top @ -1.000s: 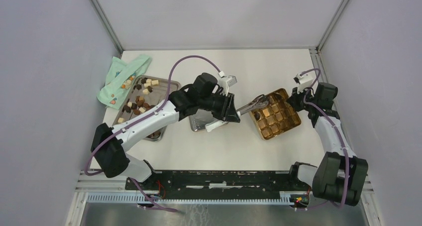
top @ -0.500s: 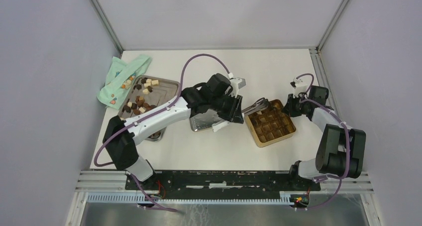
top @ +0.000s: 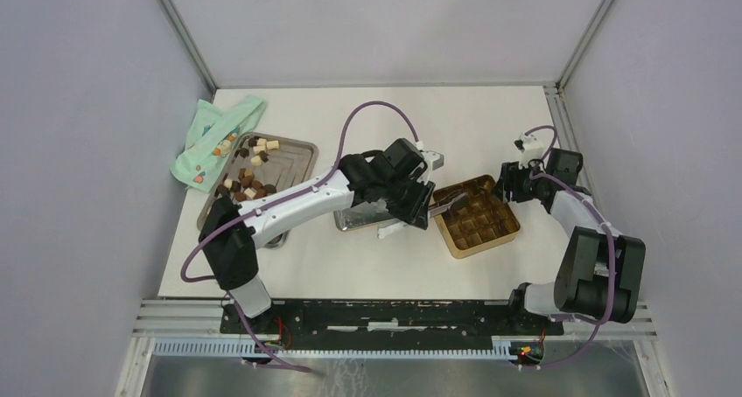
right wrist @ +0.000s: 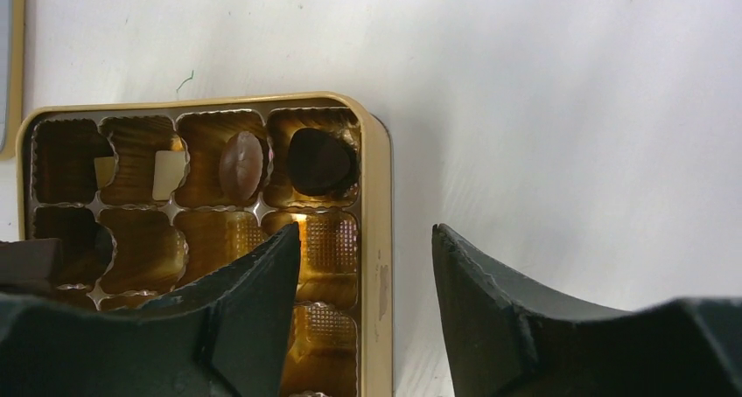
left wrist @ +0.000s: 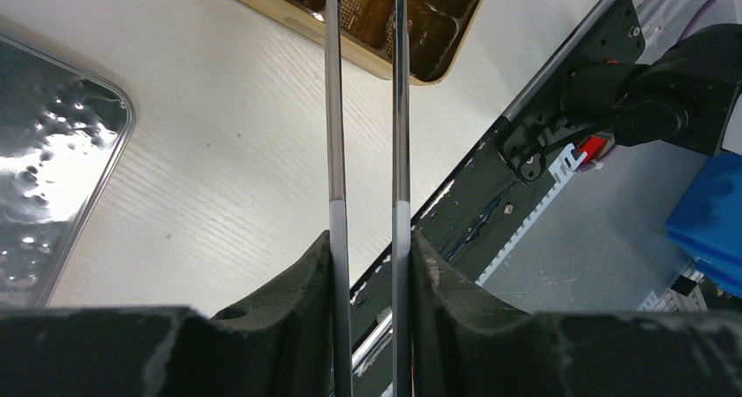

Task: Pack the chocolate
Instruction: Place the packing box at the center of the board, then place the fake chocolate in the packing box.

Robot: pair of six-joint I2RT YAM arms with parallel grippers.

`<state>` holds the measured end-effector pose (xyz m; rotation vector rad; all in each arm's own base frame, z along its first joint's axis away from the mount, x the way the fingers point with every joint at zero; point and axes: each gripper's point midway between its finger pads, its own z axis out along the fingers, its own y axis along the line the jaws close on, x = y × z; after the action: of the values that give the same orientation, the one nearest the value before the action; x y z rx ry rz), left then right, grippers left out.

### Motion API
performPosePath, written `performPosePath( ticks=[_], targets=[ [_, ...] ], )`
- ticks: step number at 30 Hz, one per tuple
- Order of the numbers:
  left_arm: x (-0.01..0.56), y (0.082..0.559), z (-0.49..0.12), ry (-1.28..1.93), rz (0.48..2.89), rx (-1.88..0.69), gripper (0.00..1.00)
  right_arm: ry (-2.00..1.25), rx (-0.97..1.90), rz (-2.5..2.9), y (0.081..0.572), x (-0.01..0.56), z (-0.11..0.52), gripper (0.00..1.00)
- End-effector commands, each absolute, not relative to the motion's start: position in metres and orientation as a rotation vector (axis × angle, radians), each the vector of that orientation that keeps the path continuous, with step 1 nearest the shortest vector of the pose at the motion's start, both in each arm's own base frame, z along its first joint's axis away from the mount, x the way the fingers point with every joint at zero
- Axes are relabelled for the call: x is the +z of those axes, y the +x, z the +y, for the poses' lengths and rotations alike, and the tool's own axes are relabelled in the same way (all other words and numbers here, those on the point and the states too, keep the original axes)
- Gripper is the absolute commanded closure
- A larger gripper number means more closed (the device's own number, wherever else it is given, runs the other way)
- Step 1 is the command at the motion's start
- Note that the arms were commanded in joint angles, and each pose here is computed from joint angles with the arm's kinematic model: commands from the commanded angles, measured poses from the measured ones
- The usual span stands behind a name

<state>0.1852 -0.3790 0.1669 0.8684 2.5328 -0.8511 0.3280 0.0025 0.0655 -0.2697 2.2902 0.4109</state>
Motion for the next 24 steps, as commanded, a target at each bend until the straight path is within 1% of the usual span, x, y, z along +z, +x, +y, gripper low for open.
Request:
performPosePath(
  ticks=[1, 4, 7, 11, 14, 19, 24],
  targets=[
    [0.184, 0.194, -0.391, 0.925, 2.441, -0.848, 0.98, -0.296, 0.367, 2.196, 0.339, 0.092, -0.004, 0.36],
    [0.179, 0.195, -0.393, 0.927, 2.457, -0.83, 0.98, -0.292, 0.367, 2.185, 0.336, 0.093, -0.004, 0.33],
    [0.176, 0.196, -0.395, 0.934, 2.468, -0.819, 0.97, -0.29, 0.362, 2.175, 0.335, 0.095, -0.006, 0.32],
    [0.174, 0.197, -0.397, 0.934, 2.476, -0.811, 0.92, -0.287, 0.366, 2.17, 0.333, 0.094, -0.006, 0.32],
    [0.171, 0.198, -0.397, 0.935, 2.49, -0.796, 0.87, -0.281, 0.366, 2.163, 0.333, 0.095, -0.007, 0.32],
    [0.168, 0.2, -0.397, 0.927, 2.502, -0.777, 0.73, -0.275, 0.371, 2.162, 0.331, 0.095, -0.008, 0.31],
    [0.167, 0.2, -0.397, 0.923, 2.505, -0.766, 0.64, -0.269, 0.371, 2.157, 0.331, 0.095, -0.009, 0.32]
  ],
)
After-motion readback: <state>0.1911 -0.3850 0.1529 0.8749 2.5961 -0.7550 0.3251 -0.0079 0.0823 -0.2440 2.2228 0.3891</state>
